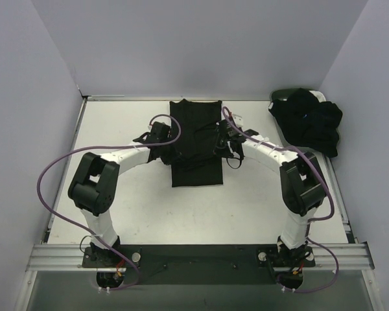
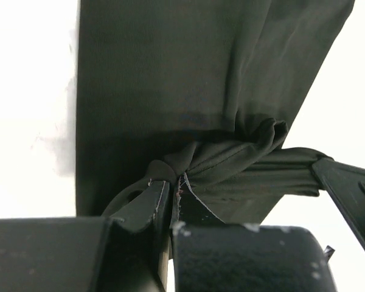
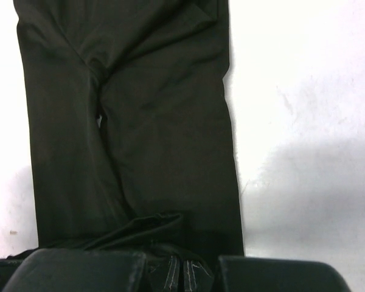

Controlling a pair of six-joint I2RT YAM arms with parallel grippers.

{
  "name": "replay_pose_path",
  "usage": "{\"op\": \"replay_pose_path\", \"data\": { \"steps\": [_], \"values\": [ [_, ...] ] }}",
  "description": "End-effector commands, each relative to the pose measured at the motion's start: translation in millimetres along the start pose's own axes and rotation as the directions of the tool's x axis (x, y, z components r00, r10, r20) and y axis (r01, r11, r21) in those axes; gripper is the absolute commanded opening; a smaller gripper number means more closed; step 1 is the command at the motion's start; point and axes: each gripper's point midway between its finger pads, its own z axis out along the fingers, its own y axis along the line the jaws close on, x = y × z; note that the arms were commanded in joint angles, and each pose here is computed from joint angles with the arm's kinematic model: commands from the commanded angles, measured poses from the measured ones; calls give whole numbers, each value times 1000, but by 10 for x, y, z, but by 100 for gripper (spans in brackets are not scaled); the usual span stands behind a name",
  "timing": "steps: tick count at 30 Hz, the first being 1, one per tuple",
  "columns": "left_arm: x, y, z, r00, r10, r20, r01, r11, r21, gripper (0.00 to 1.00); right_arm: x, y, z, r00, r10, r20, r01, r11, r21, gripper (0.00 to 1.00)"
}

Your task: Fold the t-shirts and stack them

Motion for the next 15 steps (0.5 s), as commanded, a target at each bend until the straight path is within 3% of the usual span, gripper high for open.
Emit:
{"op": "replay_pose_path", "data": {
  "steps": [1, 11, 12, 13, 14, 15],
  "values": [
    [-379, -170, -36, 997, -4, 81, -2, 997, 71, 0, -246, -5, 64, 999, 10, 36, -10, 1000, 12, 0],
    [-622, -164, -38, 993, -24, 113, 16, 997, 72, 1, -277, 40, 283, 1000, 13, 3, -13, 1000, 6, 0],
    [-623, -147, -18, 993, -23, 114, 15, 998, 66, 7, -288, 46, 288, 1000, 15, 5, -15, 1000, 7, 2],
    [-638, -146, -10, 993, -23, 120, 15, 998, 63, 23, -307, 50, 289, 1000, 8, 11, -8, 1000, 6, 25],
    [-651, -147, -6, 992, -21, 125, 14, 998, 62, 52, -344, 53, 300, 1000, 8, 22, -8, 1000, 9, 36],
    [-656, -139, 15, 992, -22, 126, 15, 998, 58, 69, -356, 60, 303, 1000, 4, 26, -4, 1000, 11, 47]
  ]
}}
